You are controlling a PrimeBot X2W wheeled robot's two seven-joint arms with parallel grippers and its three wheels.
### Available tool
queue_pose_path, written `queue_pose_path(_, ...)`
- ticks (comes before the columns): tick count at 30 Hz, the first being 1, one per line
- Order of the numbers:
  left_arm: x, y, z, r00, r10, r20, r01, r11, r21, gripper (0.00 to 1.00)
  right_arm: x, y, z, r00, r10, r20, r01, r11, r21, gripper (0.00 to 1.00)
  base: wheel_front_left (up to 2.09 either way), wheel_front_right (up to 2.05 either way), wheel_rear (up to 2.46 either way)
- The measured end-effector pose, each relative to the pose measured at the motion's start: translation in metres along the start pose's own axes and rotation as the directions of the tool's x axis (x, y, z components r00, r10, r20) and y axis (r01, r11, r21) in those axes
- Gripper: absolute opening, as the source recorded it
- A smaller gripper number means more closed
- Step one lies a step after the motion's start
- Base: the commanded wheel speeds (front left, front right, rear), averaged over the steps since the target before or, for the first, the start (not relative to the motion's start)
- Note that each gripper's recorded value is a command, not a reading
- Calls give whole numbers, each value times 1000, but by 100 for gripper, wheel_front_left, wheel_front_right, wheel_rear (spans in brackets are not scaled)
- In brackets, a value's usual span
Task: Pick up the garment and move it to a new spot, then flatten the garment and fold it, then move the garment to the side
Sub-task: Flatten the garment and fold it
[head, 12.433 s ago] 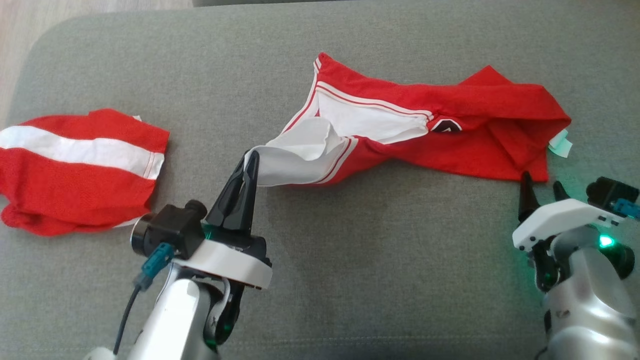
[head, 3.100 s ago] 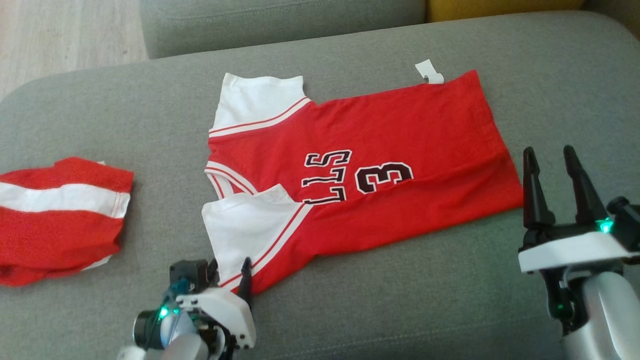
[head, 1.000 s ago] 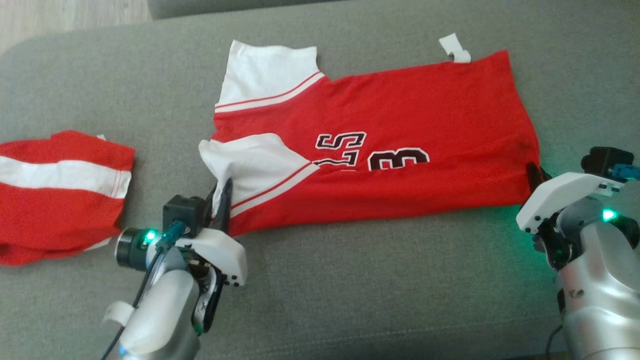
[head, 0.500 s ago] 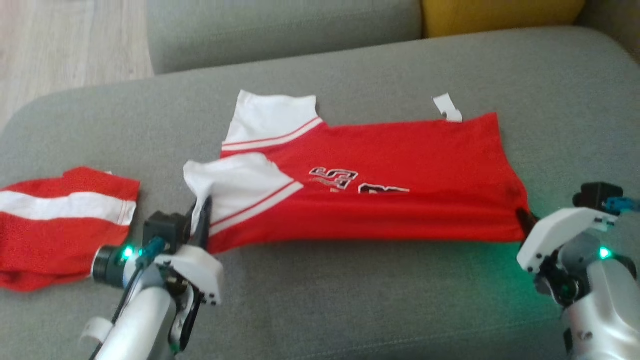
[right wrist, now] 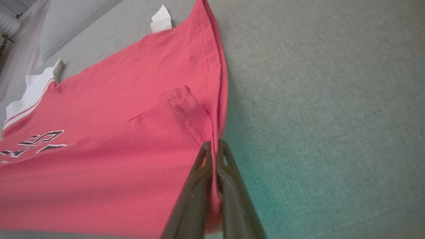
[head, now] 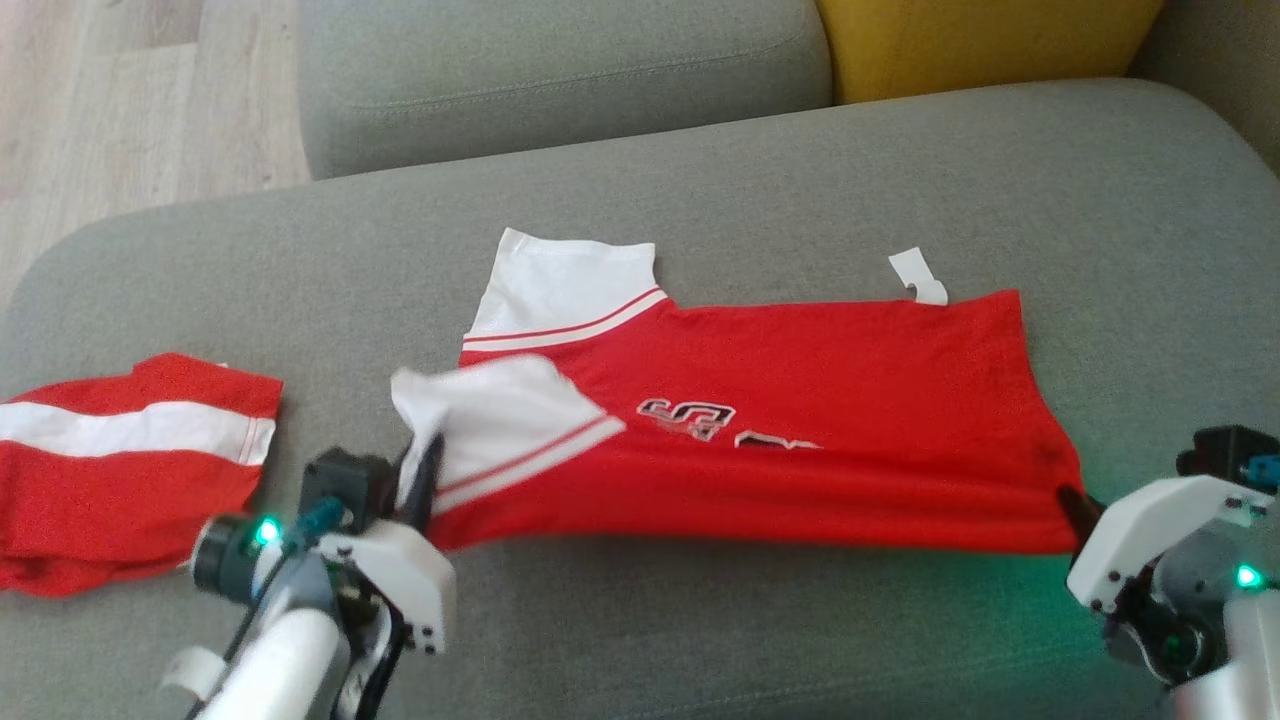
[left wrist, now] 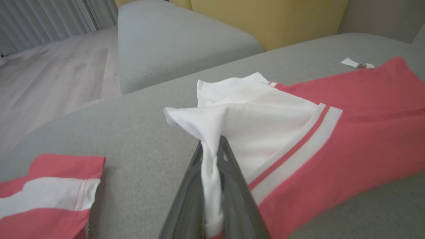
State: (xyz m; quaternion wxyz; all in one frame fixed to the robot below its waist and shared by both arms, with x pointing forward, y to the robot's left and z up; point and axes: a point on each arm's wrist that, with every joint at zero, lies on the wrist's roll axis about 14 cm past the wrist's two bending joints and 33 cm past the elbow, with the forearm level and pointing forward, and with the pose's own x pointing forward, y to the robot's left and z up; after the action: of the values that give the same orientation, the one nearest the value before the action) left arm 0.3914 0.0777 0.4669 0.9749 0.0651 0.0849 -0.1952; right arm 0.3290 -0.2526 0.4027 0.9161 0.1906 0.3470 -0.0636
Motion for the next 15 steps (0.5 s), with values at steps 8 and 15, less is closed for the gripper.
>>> queue_pose_path(8,-11,-14,-47,982,-42,-186,37,999,-29,0,-4,-5,-13,999,-27,-41,26,1000,-11,0,0,0,0)
queue_pose_path(15,-11,-14,-63,964,-60,-258,50,998,-46,100,-3,-13,-5,998,-65,-7,65,998,-13,100,0,0,0)
